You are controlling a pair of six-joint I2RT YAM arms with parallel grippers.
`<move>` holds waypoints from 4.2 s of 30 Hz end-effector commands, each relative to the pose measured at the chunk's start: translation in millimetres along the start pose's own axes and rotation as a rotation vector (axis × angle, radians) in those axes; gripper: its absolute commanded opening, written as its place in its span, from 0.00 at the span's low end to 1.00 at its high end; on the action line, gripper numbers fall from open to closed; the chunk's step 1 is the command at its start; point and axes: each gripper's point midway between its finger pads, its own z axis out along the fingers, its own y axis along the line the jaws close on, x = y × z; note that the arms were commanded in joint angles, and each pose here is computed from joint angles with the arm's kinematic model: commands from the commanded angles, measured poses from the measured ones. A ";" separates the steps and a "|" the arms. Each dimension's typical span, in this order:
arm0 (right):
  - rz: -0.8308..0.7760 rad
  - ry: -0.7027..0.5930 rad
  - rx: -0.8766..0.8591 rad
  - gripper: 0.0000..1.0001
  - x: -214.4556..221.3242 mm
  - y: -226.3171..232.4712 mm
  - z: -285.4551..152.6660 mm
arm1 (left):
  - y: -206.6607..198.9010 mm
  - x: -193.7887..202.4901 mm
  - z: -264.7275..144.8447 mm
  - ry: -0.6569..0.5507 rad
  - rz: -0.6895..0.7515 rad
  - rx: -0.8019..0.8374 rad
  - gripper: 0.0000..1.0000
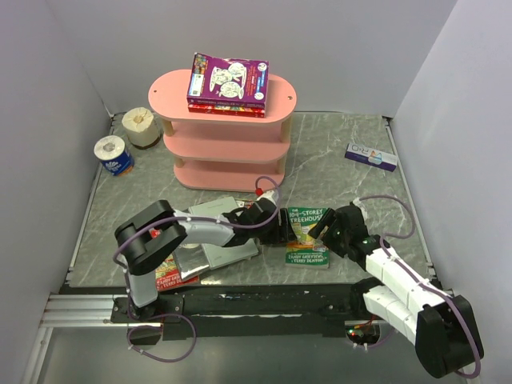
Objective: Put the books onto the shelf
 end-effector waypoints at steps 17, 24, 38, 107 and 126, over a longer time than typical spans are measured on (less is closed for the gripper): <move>-0.079 0.174 -0.316 0.45 53.6 21.5 -7.1 | 84.4 49.0 26.9 0.116 -0.010 -0.276 0.29; -0.132 0.071 -0.339 0.00 23.6 39.7 -42.0 | 72.6 20.1 -2.0 0.018 0.022 -0.316 0.34; -0.346 0.174 -0.728 0.00 14.4 125.3 -155.7 | -30.9 -42.8 -154.3 -0.236 -0.026 0.258 0.97; -0.217 -0.209 -1.320 0.99 -86.2 254.7 -347.8 | -214.3 -197.6 -451.3 -0.957 0.062 0.753 0.01; -0.229 -0.156 -1.288 0.99 -90.0 266.8 -322.1 | -217.1 -195.0 -448.8 -0.941 0.072 0.770 0.01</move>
